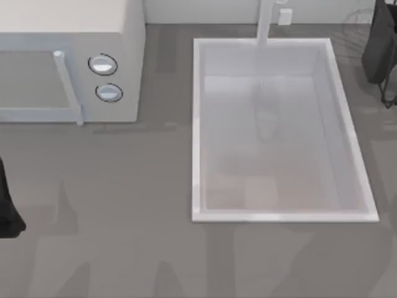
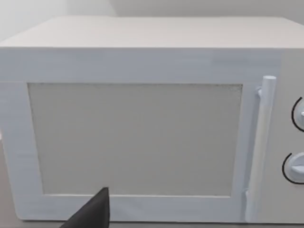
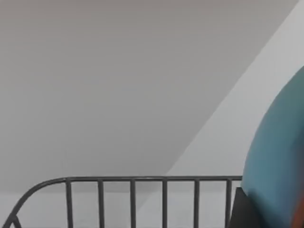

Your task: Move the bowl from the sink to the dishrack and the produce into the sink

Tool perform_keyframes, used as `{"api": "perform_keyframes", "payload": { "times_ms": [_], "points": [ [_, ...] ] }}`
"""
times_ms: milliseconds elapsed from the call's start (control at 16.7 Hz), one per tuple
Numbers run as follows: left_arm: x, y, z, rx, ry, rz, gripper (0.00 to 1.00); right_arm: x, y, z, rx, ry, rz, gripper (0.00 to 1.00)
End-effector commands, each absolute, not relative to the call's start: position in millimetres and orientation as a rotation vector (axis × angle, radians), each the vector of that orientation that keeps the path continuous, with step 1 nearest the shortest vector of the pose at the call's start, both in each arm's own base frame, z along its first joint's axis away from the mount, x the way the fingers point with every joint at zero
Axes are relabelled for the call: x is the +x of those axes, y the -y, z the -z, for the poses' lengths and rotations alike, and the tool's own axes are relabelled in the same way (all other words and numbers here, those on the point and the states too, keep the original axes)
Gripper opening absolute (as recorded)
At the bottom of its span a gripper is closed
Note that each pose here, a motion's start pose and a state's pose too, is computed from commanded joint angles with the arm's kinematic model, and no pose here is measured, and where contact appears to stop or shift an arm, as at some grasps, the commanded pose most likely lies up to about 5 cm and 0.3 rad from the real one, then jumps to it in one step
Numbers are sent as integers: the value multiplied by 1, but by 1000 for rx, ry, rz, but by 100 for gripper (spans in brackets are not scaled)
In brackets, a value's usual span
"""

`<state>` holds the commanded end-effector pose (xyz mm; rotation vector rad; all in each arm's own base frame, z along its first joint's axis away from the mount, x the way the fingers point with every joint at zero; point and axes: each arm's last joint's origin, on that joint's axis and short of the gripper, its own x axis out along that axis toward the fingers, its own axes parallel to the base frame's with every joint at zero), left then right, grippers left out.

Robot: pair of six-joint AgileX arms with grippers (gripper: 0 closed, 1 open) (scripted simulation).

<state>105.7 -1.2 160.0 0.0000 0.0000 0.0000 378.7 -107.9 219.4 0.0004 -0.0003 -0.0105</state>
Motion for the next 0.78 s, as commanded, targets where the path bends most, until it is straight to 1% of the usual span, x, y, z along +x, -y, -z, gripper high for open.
{"api": "perform_keyframes", "payload": {
  "times_ms": [240, 780],
  "points": [
    [106, 1, -160, 0, 0, 0, 100, 379, 108, -219, 0, 0, 10, 0],
    [106, 1, -160, 0, 0, 0, 100, 379, 108, -219, 0, 0, 10, 68]
  ]
}}
